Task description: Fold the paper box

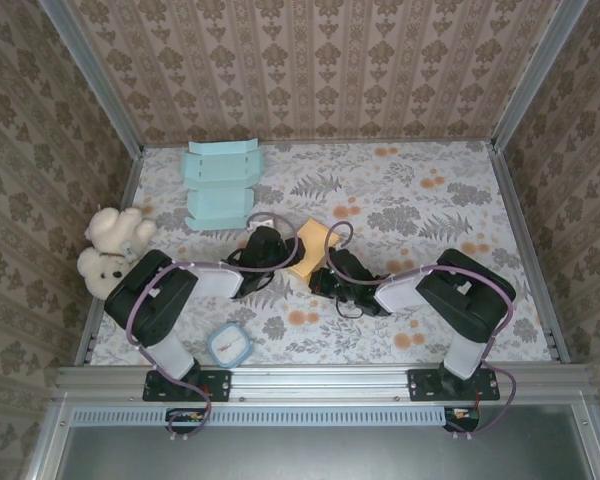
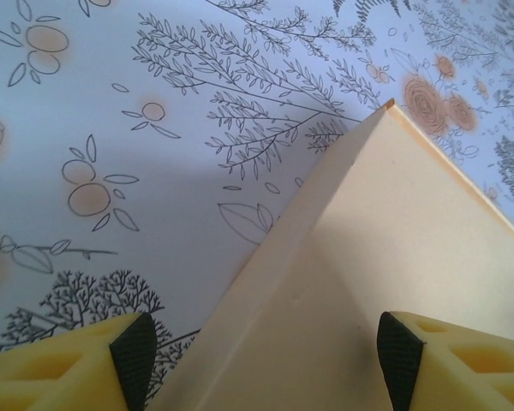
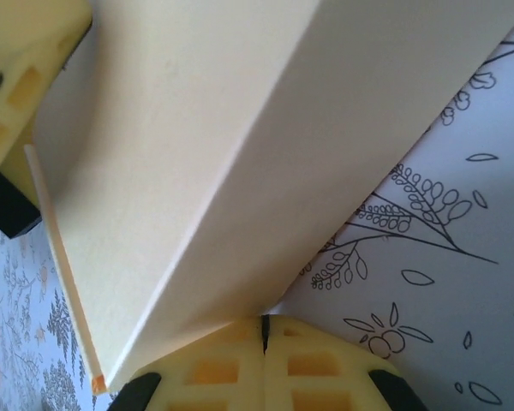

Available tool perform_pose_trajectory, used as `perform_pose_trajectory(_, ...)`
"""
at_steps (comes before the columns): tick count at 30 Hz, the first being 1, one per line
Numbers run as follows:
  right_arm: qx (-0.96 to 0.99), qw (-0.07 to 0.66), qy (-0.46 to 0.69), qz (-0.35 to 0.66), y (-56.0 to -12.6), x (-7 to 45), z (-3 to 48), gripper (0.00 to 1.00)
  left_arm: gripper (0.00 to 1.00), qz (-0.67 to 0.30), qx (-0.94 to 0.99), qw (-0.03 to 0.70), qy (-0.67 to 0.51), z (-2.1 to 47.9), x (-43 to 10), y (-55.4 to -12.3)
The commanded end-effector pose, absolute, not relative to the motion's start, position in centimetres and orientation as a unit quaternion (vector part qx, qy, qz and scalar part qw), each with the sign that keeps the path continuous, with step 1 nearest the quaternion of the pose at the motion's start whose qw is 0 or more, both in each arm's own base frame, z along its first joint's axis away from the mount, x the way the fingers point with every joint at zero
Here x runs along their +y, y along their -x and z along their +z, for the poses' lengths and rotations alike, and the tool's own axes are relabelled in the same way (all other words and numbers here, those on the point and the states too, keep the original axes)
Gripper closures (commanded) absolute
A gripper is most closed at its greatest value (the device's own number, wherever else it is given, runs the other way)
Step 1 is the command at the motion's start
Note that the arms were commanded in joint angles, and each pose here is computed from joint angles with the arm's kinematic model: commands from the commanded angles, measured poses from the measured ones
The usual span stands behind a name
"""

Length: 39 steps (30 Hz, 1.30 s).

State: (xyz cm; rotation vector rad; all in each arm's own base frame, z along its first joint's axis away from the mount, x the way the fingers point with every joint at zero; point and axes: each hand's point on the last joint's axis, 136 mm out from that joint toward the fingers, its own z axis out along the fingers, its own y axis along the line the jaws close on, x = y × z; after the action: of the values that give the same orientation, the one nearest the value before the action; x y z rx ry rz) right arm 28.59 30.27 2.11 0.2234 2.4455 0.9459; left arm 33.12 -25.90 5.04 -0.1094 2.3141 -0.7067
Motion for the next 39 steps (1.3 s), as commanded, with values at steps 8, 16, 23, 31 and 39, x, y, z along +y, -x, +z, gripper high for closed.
perform_pose_trajectory(8,0.898,0.4,-0.029,0.181,-29.7,22.5,8.3,0.72,0.25,-0.303,0.889,0.338,0.063,7.7,-23.1,-32.5)
perform_pose_trajectory(16,0.905,0.385,0.024,0.182,-35.1,20.7,11.4,0.43,0.22,-0.26,0.895,0.351,0.094,7.3,-21.3,-28.5)
perform_pose_trajectory(23,0.902,0.362,0.077,0.223,-39.9,22.9,10.3,0.39,0.22,-0.29,0.884,0.353,0.096,7.8,-23.4,-26.8)
perform_pose_trajectory(31,0.904,0.328,0.113,0.249,-41.1,24.5,7.8,0.38,0.24,-0.323,0.88,0.332,0.106,6.6,-26.1,-27.5)
perform_pose_trajectory(39,0.918,0.294,0.117,0.241,-41.0,24.3,5.0,0.38,0.25,-0.316,0.879,0.342,0.102,7.2,-27.1,-28.9)
